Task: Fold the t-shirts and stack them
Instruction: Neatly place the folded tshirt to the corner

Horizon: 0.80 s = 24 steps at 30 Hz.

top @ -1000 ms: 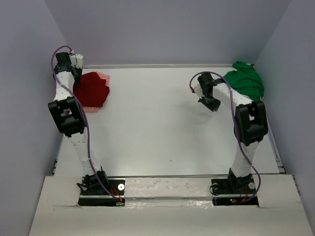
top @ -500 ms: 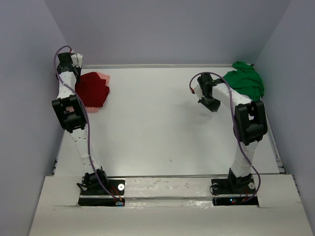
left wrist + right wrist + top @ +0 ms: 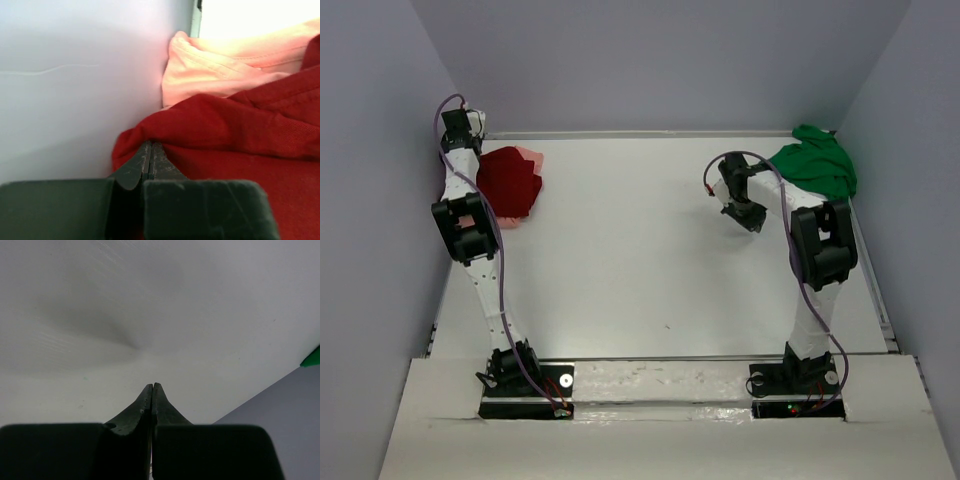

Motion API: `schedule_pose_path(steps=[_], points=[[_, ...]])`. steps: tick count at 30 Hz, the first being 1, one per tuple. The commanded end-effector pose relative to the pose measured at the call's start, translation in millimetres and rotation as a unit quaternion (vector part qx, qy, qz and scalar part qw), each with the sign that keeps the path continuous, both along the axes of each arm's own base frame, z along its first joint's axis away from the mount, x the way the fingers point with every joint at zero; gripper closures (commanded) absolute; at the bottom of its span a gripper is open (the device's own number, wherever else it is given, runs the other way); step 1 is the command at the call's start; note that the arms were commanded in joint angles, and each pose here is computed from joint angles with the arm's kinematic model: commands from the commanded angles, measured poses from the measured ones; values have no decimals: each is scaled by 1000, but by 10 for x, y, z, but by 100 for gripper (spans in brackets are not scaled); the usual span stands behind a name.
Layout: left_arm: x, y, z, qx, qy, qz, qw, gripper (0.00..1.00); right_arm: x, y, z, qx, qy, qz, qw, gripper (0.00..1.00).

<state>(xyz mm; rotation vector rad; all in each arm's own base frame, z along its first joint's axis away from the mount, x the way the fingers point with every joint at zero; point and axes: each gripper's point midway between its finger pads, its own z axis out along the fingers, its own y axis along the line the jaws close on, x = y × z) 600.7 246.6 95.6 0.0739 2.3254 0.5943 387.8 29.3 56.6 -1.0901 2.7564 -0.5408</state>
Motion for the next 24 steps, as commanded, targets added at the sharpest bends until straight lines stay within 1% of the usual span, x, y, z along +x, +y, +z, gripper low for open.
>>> schedule_pose_path(steps=[1,5,8,9,12,13,14,15,16,18,19,20,21,24], points=[[96,136,281,40,-34,19,998,100,-11,-17,40,-4,0,-6,1000,100],[98,71,244,46,-24,18,998,100,-18,-14,76,-2,-3,-5,1000,100],[83,38,373,43,-32,19,998,100,-33,-11,142,3,-11,-5,1000,100],[77,7,570,42,-47,18,998,100,-36,-7,194,6,-18,-5,1000,100],[45,-145,916,20,-73,0,997,100,-49,12,244,15,-23,-3,1000,100],[7,-216,1207,22,-92,-8,995,100,-59,15,273,17,-27,-3,999,100],[-36,-284,1312,21,-92,-16,995,100,-55,19,285,19,-30,-4,999,100],[-85,-368,1533,20,-105,-24,994,100,-63,17,293,20,-31,-4,999,100],[-122,-403,1599,16,-107,-29,994,100,-58,21,303,21,-32,-3,999,100],[-214,-474,1661,4,-103,-35,994,100,-59,34,330,26,-36,-4,999,100],[-249,-492,1628,0,-95,-37,995,100,-60,42,343,29,-38,-4,999,100],[-308,-501,1483,-6,-77,-36,996,100,-68,51,357,33,-39,-4,999,100],[-358,-502,1519,-10,-80,-33,996,100,-67,51,370,33,-41,-3,999,100],[-506,-514,1339,-22,-58,-29,998,100,-99,50,390,37,-44,-4,998,100]])
